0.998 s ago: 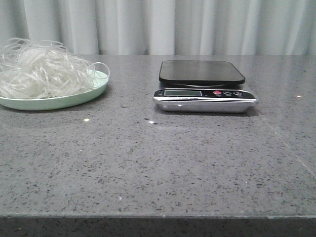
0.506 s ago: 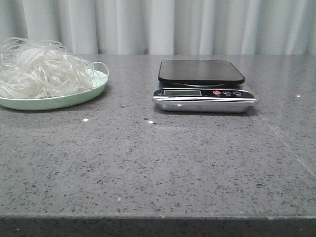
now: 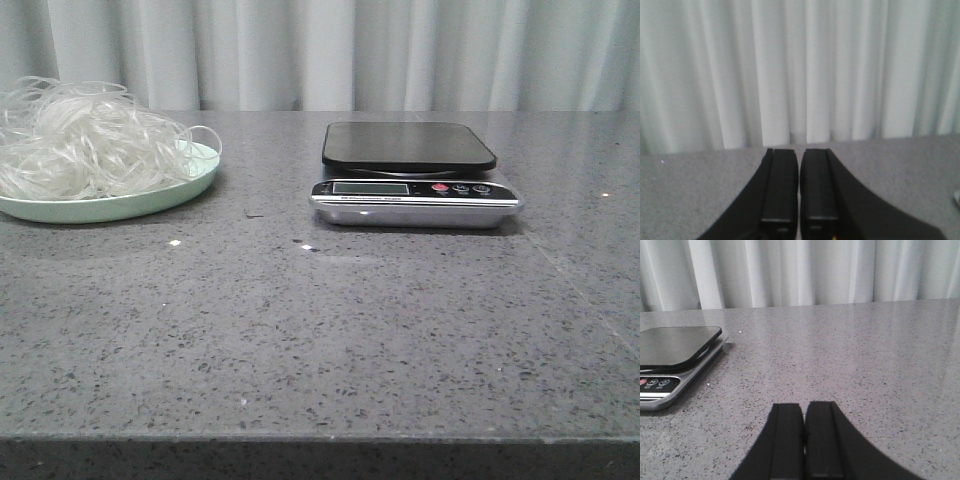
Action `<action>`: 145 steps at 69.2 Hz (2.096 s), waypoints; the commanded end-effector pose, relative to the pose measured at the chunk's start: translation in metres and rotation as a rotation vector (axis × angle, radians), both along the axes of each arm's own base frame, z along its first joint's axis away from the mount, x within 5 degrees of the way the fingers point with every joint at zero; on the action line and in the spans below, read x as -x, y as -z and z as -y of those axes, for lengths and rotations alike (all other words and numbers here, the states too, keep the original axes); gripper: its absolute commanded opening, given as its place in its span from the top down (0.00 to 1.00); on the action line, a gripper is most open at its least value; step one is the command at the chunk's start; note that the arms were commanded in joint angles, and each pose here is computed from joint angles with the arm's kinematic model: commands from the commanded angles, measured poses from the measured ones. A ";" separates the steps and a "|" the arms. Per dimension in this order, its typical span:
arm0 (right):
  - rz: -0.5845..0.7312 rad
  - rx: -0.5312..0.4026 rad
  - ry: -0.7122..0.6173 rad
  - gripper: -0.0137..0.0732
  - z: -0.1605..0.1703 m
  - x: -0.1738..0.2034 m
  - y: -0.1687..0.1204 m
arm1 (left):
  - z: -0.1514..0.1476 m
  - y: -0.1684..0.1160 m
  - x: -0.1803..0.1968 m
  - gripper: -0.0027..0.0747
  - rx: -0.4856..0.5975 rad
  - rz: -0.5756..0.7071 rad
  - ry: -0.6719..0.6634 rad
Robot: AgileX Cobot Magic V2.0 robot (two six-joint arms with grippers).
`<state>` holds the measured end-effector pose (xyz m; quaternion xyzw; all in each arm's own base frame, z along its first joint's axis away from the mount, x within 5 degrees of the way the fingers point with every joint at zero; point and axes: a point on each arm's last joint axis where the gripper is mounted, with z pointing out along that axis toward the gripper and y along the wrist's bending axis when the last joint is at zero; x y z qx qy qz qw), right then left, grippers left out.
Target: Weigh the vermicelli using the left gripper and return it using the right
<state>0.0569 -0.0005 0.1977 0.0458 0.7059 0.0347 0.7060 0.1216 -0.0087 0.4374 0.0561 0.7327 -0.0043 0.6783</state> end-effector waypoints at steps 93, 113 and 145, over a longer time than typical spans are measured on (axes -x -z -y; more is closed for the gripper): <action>0.101 0.004 0.017 0.67 0.001 0.002 -0.011 | 0.091 0.160 -0.232 0.27 -0.147 -0.938 0.268; 0.101 0.004 0.017 0.67 0.001 0.002 -0.011 | 0.091 0.158 -0.231 0.78 -0.150 -0.951 0.271; 0.101 0.004 0.017 0.67 0.001 0.002 -0.011 | 0.095 0.058 -0.234 0.78 -0.130 -0.813 0.315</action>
